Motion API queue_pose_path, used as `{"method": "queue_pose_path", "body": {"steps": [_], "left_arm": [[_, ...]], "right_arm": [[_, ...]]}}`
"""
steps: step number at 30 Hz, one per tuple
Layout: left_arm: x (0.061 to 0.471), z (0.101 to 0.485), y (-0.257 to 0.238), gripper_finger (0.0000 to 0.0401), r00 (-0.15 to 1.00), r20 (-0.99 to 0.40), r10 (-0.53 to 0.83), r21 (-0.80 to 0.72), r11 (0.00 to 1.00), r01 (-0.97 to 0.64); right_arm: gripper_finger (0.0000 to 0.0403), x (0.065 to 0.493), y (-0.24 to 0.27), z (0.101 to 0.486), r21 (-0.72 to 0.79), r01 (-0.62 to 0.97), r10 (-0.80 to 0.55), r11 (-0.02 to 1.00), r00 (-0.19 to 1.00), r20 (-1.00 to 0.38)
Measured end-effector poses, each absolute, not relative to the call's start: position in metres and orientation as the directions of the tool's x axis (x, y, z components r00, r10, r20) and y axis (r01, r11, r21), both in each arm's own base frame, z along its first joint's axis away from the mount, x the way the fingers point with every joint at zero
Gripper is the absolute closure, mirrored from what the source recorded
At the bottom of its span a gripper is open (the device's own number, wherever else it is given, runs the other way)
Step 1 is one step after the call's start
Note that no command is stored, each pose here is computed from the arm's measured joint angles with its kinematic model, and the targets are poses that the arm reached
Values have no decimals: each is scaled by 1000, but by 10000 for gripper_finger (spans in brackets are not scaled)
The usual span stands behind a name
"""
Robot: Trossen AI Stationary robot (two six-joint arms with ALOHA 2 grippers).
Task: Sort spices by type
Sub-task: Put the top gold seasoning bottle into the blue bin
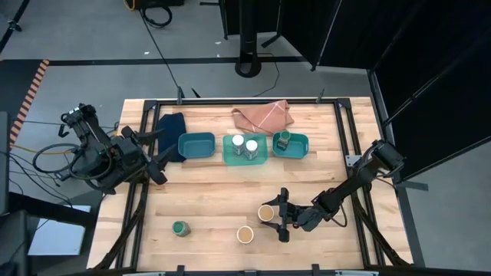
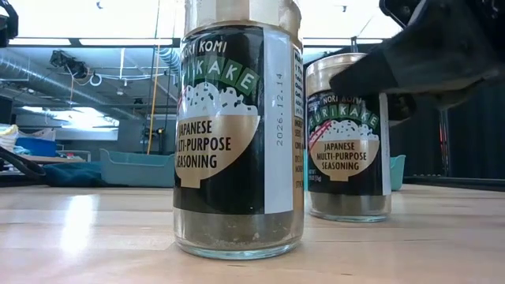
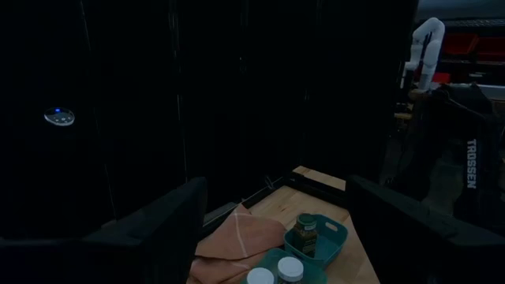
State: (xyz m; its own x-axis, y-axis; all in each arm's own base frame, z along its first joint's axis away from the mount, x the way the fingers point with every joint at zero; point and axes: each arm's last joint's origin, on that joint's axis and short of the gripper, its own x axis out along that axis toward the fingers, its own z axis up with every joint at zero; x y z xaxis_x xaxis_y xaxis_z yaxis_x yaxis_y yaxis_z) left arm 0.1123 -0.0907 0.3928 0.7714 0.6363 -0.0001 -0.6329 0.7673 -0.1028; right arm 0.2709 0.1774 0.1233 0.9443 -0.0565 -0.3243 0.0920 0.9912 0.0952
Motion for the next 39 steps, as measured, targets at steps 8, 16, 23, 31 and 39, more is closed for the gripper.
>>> {"method": "queue_pose_path", "body": {"steps": [8,16,23,31,39], "left_arm": [[112,391,-91,93,772,0,636,-111,767,-632],[113,391,-91,93,772,0,636,-117,766,-632],[113,390,-91,93,771,0,636,-116,766,-632],[113,390,-91,93,771,0,636,-116,766,-632],[113,390,-91,93,771,0,636,-109,767,-633]], "right_arm": [[91,275,174,123,104,108,-71,989,948,-312],[94,275,174,124,116,109,-70,987,951,-301],[117,276,172,124,127,129,-86,983,950,-299],[117,281,165,124,242,188,-112,952,948,-297],[117,296,152,132,234,230,-161,945,947,-280]]}}
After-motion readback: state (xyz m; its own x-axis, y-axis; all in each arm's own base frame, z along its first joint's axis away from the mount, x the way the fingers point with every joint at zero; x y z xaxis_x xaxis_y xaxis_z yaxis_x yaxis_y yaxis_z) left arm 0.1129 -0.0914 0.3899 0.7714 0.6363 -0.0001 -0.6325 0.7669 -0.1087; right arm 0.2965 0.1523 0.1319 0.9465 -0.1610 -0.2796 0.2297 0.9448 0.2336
